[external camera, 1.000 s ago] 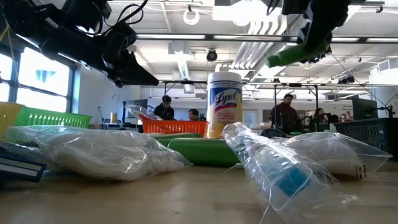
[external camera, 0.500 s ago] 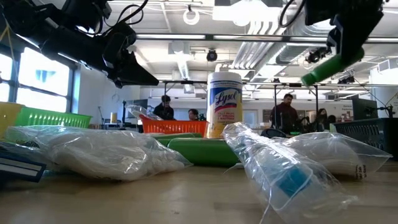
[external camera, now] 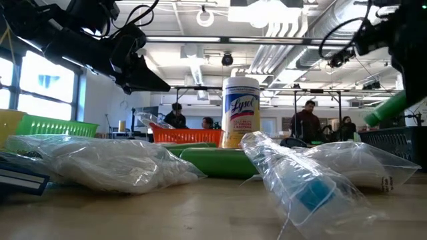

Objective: Pick & Place Travel size toiletries
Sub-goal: Put the green shampoo into the top black bin

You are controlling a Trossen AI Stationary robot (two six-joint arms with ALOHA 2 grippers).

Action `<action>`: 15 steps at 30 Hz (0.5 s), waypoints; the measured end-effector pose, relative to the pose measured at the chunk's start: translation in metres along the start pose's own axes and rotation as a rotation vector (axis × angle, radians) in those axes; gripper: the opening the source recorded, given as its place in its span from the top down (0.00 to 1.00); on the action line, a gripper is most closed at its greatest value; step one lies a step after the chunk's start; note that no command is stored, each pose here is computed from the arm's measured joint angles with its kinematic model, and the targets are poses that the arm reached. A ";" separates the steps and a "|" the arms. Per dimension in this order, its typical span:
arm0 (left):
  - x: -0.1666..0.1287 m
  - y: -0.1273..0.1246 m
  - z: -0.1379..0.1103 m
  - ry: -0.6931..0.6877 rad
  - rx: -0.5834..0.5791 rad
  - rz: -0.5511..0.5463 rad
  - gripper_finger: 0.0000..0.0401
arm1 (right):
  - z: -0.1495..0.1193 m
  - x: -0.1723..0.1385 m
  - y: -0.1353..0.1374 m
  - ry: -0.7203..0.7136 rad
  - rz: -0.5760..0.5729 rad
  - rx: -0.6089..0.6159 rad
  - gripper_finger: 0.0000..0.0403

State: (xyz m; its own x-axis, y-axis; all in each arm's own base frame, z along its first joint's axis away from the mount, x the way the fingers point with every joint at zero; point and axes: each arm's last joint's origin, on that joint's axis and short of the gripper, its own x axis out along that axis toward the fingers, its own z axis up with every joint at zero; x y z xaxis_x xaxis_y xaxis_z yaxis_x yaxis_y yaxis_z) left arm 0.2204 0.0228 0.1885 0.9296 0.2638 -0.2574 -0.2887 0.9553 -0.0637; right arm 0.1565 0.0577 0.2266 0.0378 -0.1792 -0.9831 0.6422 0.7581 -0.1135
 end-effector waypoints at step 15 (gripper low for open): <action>0.000 0.000 0.000 0.000 0.000 0.000 0.98 | -0.018 0.038 0.010 -0.014 0.043 0.156 0.60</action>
State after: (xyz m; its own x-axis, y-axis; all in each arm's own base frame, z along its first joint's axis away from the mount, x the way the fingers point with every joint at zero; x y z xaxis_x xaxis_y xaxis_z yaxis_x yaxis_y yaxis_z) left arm 0.2203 0.0228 0.1885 0.9294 0.2641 -0.2578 -0.2891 0.9552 -0.0636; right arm 0.1507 0.0699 0.1852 0.0777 -0.1576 -0.9844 0.7510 0.6587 -0.0461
